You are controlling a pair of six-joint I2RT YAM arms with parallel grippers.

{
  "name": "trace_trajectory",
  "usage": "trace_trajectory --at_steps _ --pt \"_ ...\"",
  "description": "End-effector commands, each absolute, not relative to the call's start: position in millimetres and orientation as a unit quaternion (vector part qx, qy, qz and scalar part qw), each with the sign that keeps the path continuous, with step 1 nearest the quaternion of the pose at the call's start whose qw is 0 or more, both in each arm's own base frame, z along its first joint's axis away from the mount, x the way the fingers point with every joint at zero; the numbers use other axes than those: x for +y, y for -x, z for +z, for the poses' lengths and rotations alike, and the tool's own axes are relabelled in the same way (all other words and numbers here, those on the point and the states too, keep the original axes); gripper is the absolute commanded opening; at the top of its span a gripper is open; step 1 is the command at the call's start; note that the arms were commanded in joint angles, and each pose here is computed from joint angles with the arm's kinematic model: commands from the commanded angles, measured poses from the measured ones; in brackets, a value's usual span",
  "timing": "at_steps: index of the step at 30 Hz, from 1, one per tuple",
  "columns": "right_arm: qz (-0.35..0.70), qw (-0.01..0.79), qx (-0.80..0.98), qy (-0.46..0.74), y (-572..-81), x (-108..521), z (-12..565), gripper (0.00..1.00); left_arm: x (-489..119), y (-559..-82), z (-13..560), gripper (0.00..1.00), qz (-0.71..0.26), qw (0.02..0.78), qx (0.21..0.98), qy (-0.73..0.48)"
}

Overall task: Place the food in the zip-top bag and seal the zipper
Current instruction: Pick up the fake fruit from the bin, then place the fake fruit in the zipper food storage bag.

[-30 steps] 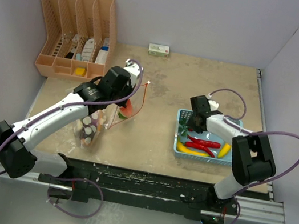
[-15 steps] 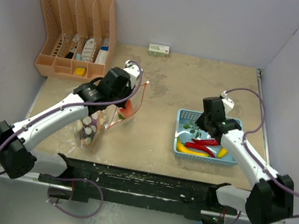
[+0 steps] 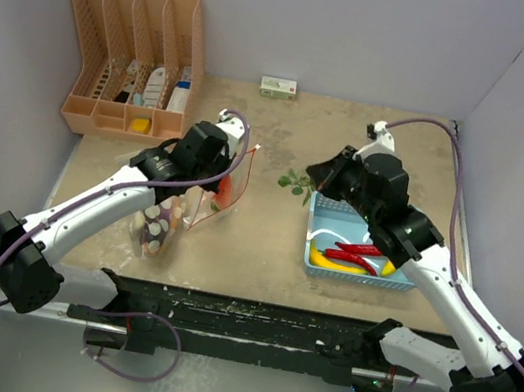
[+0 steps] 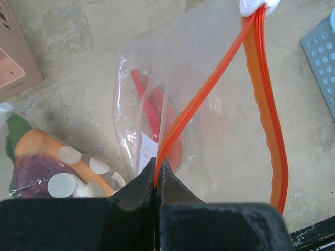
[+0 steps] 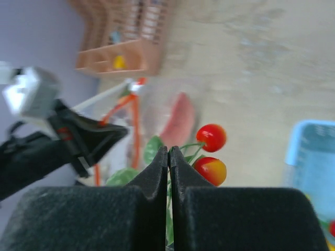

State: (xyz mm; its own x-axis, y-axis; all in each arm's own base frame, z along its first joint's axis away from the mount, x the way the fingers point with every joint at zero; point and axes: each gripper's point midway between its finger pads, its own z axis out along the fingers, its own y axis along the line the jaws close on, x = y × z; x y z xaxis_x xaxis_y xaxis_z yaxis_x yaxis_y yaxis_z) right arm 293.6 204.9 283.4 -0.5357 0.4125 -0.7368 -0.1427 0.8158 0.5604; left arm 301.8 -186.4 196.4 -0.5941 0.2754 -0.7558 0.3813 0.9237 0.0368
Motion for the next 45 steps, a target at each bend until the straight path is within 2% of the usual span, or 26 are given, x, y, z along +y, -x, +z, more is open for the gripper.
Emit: trace_trajectory --at_steps 1,10,16,22,31,41,45 --pt "0.432 0.500 0.750 -0.024 -295.6 260.8 355.1 0.00 -194.0 -307.9 208.9 0.00 -0.082 0.434 0.880 -0.172" --pt "0.560 0.446 0.695 0.066 -282.1 340.8 366.9 0.00 -196.3 -312.6 215.7 0.00 -0.082 0.443 0.876 -0.174" --pt "0.577 0.422 0.696 0.072 -279.9 363.9 351.6 0.00 -199.0 -314.2 215.2 0.00 -0.086 0.442 0.876 -0.174" --pt "0.555 0.407 0.722 0.068 -289.1 384.7 318.6 0.00 -200.7 -314.2 218.5 0.00 -0.090 0.444 0.874 -0.174" --pt "0.515 0.366 0.775 0.031 -307.1 394.8 238.3 0.00 -198.0 -311.9 234.0 0.00 -0.092 0.454 0.869 -0.171" --pt "0.495 0.383 0.780 0.009 -301.3 375.5 237.5 0.00 -194.2 -312.6 233.3 0.00 -0.084 0.453 0.872 -0.164" --pt "0.456 0.401 0.794 -0.022 -312.2 364.9 236.5 0.00 -199.5 -312.7 236.7 0.00 -0.098 0.454 0.871 -0.161"
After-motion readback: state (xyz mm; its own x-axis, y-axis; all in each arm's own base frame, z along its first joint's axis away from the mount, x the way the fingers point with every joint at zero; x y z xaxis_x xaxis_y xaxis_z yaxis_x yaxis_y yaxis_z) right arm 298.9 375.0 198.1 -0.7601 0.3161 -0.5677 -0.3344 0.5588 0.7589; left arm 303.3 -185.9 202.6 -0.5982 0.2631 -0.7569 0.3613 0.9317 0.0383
